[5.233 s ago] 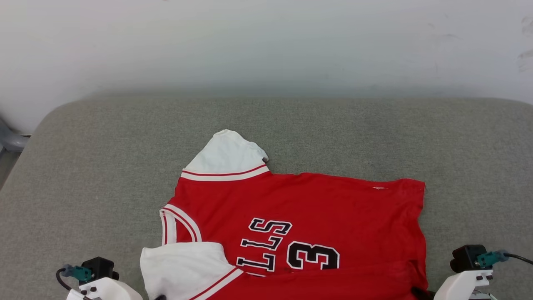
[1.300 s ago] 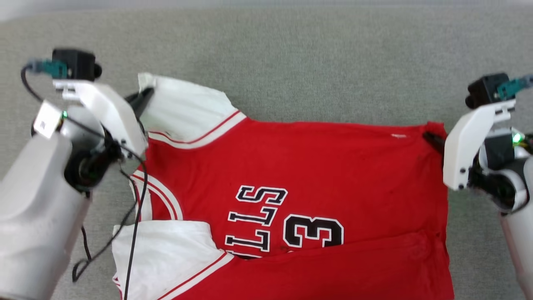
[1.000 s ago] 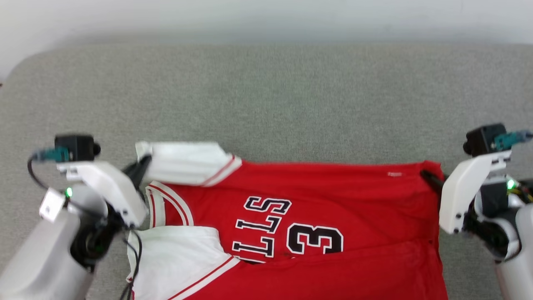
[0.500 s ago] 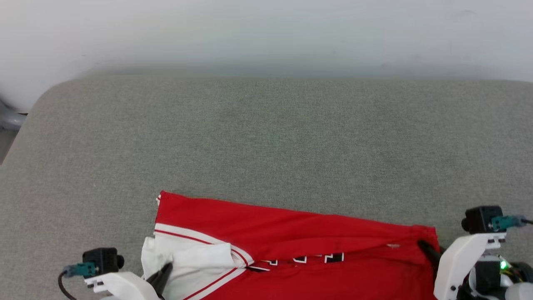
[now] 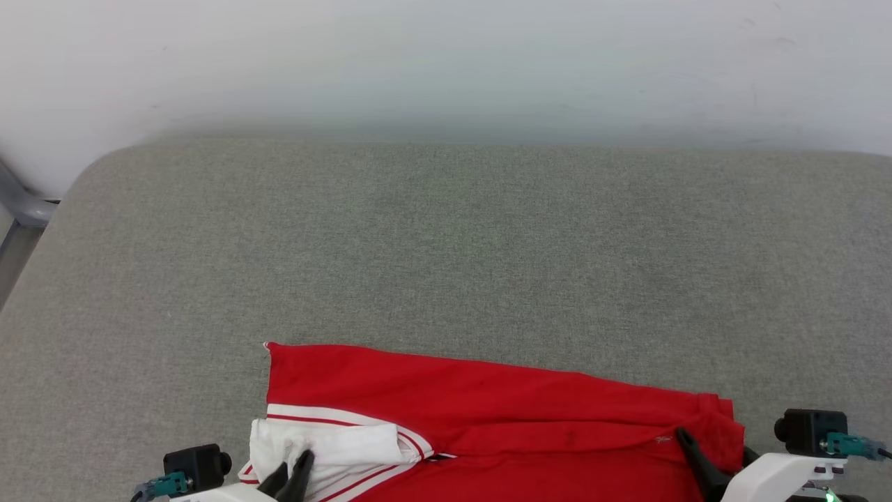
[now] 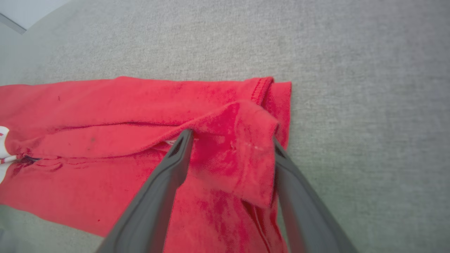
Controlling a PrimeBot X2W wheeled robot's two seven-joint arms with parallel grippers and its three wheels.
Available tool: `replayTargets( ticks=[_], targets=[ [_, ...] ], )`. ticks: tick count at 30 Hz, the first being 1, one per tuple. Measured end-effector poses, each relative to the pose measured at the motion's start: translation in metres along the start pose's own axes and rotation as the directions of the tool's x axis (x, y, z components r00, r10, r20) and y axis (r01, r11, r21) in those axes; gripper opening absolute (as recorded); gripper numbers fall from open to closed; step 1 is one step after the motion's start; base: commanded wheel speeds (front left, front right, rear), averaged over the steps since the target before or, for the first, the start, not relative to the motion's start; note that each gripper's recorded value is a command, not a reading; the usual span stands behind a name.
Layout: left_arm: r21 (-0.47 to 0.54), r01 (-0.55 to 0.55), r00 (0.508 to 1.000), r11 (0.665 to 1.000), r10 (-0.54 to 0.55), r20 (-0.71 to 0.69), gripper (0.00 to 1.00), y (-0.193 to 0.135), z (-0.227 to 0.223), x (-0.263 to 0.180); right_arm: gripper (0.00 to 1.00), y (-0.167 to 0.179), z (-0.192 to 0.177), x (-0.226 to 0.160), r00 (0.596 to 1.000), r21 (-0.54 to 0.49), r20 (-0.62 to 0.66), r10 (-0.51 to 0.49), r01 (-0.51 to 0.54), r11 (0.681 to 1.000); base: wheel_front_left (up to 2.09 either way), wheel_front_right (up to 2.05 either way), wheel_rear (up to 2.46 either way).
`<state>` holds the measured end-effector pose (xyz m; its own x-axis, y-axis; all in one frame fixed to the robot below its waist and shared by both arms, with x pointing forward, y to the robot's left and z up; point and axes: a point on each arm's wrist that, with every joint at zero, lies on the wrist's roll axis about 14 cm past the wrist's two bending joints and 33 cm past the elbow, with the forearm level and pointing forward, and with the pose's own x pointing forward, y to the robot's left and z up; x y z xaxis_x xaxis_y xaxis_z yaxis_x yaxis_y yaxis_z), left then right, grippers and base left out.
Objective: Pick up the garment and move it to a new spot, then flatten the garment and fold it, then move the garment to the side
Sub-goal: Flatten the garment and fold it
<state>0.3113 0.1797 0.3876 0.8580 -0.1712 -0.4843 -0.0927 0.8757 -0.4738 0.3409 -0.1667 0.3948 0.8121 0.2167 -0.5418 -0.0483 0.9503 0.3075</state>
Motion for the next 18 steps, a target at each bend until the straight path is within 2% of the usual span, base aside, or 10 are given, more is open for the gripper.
replayTargets(
  ticks=[5,10,13,18],
  targets=[
    [0.062,0.023,0.986,0.998,-0.033,0.165,1.0,-0.01,0.031,0.003,1.0,0.005,0.028,-0.006,0.985,-0.024,0.172,0.001,0.003,1.0,0.0,0.0,0.0],
    [0.157,0.027,0.951,0.987,-0.074,0.3,1.0,-0.024,0.061,0.0,1.0,0.004,0.052,-0.016,0.962,-0.052,0.272,-0.009,0.024,0.998,0.0,0.0,0.0],
    [0.211,0.019,0.925,0.977,-0.097,0.368,1.0,-0.034,0.081,-0.003,1.0,-0.003,0.062,-0.022,0.957,-0.066,0.289,-0.035,0.056,0.996,0.0,0.0,0.0],
    [0.286,-0.008,0.858,0.958,-0.14,0.494,1.0,-0.051,0.118,-0.014,1.0,-0.02,0.065,-0.027,0.969,-0.076,0.23,-0.086,0.106,0.992,0.0,0.0,0.0]
  ],
)
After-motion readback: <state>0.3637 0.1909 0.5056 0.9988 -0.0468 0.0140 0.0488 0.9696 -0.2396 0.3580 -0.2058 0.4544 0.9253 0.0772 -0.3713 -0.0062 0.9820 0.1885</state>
